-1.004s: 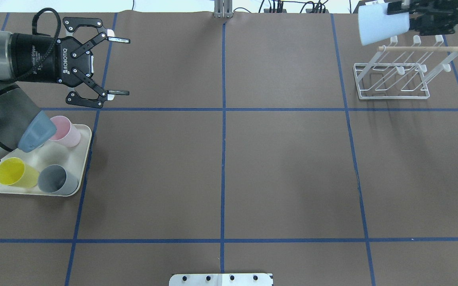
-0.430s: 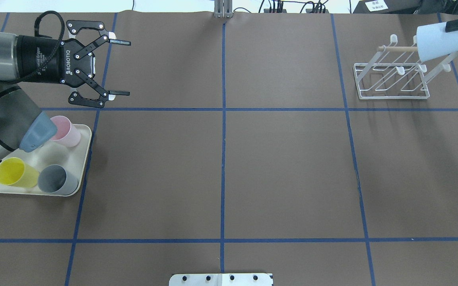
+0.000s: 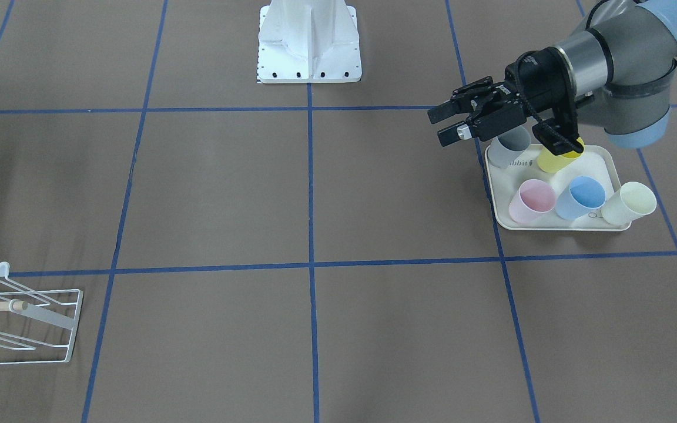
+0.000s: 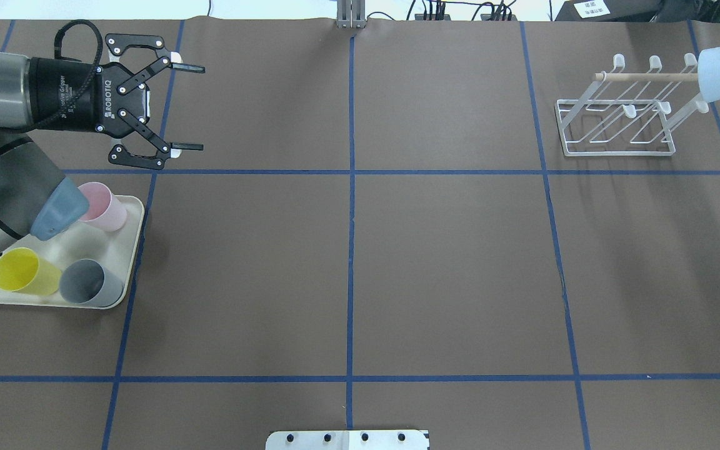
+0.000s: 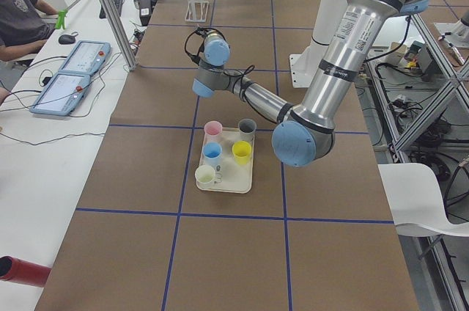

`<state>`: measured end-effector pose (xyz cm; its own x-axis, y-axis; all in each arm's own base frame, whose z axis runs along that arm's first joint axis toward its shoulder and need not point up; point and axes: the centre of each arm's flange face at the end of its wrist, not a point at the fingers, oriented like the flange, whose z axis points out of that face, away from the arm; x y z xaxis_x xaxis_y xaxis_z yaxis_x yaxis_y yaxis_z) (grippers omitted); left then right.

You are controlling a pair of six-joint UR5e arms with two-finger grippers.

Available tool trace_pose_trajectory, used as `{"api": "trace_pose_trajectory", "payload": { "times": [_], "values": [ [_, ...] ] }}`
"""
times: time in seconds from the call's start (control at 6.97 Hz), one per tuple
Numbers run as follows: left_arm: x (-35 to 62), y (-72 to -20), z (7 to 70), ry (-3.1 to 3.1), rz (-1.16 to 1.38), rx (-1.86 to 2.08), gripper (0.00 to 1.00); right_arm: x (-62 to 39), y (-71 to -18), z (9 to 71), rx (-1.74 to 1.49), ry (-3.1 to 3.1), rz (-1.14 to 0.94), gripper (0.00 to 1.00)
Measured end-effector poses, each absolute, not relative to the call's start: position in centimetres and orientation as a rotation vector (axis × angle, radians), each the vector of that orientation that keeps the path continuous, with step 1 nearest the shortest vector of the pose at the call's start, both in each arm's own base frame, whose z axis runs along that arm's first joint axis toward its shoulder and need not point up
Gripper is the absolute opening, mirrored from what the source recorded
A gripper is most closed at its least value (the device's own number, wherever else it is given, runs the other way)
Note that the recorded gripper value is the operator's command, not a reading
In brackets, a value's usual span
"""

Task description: Transfer IKEA cup to right arm and place on rack

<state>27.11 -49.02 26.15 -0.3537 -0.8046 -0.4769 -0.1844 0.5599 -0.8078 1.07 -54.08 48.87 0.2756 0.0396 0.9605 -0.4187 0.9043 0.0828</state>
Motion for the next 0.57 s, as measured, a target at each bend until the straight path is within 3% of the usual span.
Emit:
{"api": "trace_pose_trajectory", "payload": {
  "times": [0.57],
  "values": [
    [27.1,-49.5,27.7,1.833,-0.824,-0.759,1.0,3.2,-55.2,52.5,0.42,-0.993,0.091,0.09]
  ]
}}
